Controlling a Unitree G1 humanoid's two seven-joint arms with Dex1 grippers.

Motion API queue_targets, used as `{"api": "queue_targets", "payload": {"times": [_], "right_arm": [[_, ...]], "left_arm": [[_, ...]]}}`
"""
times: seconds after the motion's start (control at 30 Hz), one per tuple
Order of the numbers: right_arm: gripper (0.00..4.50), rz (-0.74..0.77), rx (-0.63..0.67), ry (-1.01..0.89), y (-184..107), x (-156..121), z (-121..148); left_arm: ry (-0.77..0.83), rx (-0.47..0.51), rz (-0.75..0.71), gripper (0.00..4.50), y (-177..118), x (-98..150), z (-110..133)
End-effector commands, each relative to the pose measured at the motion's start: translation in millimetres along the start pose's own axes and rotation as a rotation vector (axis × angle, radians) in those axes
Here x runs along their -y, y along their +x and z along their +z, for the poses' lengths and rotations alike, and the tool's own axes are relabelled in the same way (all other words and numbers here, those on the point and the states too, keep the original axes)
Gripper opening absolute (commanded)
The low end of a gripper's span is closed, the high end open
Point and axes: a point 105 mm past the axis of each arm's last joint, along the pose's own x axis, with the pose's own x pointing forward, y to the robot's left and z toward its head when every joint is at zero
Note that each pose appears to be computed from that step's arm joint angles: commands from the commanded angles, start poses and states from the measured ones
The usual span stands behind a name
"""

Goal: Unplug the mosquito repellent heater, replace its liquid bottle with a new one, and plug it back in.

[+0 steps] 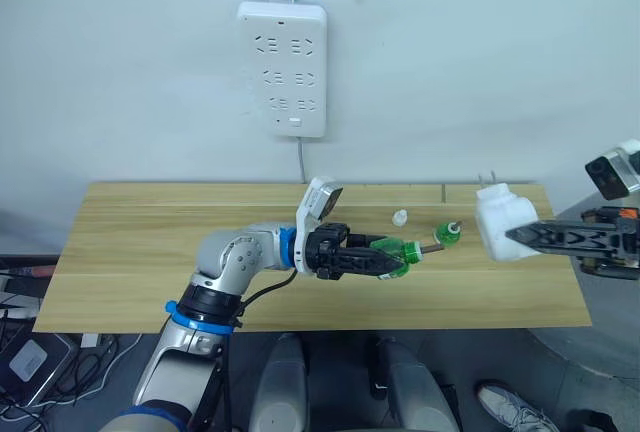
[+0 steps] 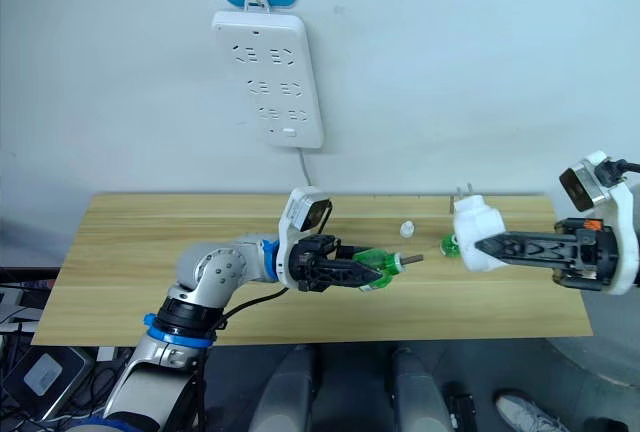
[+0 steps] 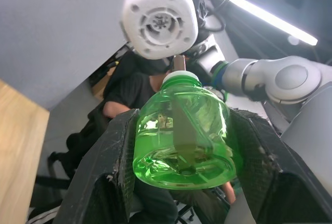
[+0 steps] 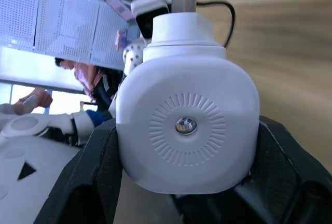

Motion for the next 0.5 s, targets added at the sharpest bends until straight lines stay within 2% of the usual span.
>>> {"api": "queue_targets", "payload": {"times": [0.03, 0.5], "right_arm": [[2.97, 0.024, 0.029, -0.056, 8, -9, 4], [2.97, 0.074, -0.048, -0.075, 19, -18, -11]], "left_arm": [[0.007, -0.004, -0.047, 2.26, 7, 4, 1], [0.018, 0.008, -0.038, 2.26, 10, 0, 4]]}}
